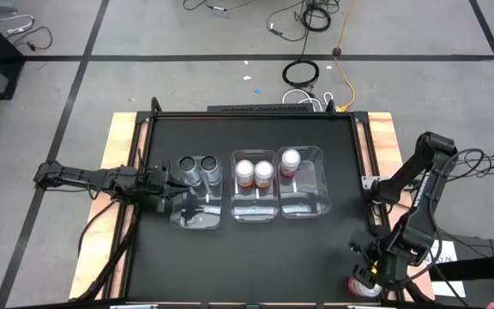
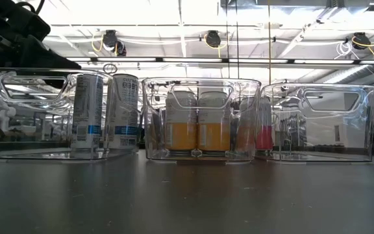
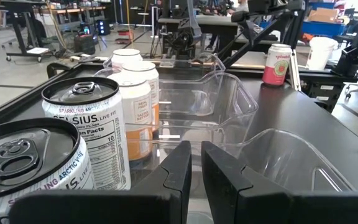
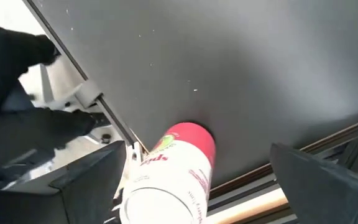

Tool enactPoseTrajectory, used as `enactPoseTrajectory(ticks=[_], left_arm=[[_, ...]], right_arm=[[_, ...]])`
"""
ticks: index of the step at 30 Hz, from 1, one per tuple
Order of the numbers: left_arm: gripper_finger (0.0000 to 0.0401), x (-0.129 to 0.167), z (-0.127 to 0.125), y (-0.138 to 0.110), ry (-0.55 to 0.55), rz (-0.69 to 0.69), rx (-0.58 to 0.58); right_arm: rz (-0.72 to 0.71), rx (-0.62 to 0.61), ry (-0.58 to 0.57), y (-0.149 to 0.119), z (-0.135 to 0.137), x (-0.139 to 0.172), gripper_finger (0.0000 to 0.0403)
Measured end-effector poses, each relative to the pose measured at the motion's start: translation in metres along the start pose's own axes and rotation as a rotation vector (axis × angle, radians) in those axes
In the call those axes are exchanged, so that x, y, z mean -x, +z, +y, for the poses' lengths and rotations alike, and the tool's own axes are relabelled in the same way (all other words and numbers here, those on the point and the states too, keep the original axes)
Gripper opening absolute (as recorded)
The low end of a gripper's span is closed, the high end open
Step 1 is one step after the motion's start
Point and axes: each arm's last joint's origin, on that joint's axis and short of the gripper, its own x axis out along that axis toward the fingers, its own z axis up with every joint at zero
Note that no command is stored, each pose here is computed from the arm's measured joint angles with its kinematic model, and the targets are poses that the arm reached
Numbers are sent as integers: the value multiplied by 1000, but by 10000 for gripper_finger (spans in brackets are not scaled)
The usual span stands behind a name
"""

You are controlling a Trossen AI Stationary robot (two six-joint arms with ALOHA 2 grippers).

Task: Sort soda cans
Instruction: Put the pink soda can into the right transparent bin

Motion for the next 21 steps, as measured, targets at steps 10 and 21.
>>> enactPoseTrajectory(ticks=[10, 21], left_arm=[[50, 0, 0, 0, 0, 0, 0], [50, 0, 0, 0, 0, 0, 0]], right_arm=[[15, 99, -19, -3, 9, -7, 389], [58, 196, -189, -10, 38, -10, 389]])
